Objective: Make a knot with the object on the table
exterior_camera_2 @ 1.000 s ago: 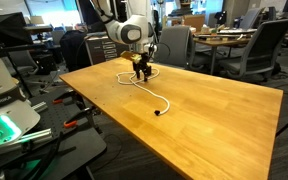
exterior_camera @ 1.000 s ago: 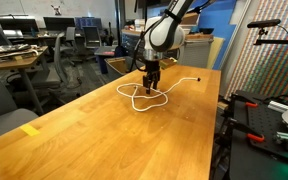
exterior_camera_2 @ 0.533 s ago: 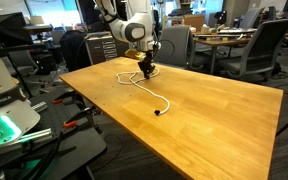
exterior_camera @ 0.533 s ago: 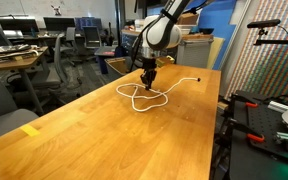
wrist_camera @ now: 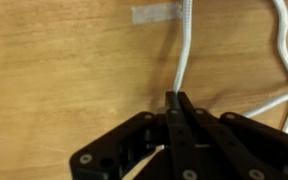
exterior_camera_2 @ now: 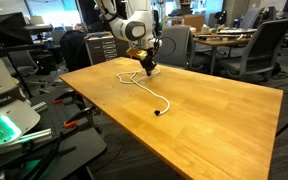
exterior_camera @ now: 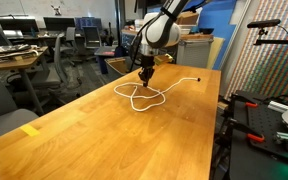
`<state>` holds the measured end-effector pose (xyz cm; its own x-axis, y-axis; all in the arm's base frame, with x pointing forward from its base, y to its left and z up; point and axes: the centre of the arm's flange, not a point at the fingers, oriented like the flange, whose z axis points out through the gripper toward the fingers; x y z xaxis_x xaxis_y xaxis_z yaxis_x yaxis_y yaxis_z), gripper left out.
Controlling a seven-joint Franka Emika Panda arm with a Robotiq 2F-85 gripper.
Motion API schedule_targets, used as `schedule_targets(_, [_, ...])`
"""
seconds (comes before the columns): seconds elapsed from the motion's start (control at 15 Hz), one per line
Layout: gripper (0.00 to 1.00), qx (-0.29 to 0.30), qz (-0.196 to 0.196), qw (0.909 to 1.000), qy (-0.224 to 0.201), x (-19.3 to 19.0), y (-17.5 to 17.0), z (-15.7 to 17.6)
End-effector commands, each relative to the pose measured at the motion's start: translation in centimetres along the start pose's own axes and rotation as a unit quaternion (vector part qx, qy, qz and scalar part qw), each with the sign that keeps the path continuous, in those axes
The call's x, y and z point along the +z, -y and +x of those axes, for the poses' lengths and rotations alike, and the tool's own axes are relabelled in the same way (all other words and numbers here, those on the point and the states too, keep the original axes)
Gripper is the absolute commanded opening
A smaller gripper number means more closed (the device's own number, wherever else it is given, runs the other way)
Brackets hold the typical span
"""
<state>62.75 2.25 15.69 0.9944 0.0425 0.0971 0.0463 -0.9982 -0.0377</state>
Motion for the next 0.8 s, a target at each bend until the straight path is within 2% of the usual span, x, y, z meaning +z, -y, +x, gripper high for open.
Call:
schedule_targets(0.0, [0.04,-0.008,0.017,0.9980,-0.061,-7.4,1.5,0.2])
schedule_targets(0.13, [0.04,-0.027,0.045,0.9960,-0.072,-10.4,3.7,0.3])
schedule_targets(0.27, [0.04,-0.042,0.070,0.9944,-0.066,-11.2,6.5,0.7])
schedule_targets(0.53, [0.04,-0.047,0.131,0.9902,-0.012,-8.1,11.4,0.8])
schedule_targets(0.67, [0.04,-0.040,0.139,0.9895,0.008,-6.4,12.2,0.2])
schedule_targets(0.73, [0.29,-0.034,0.130,0.9908,0.011,-5.5,12.2,0.0])
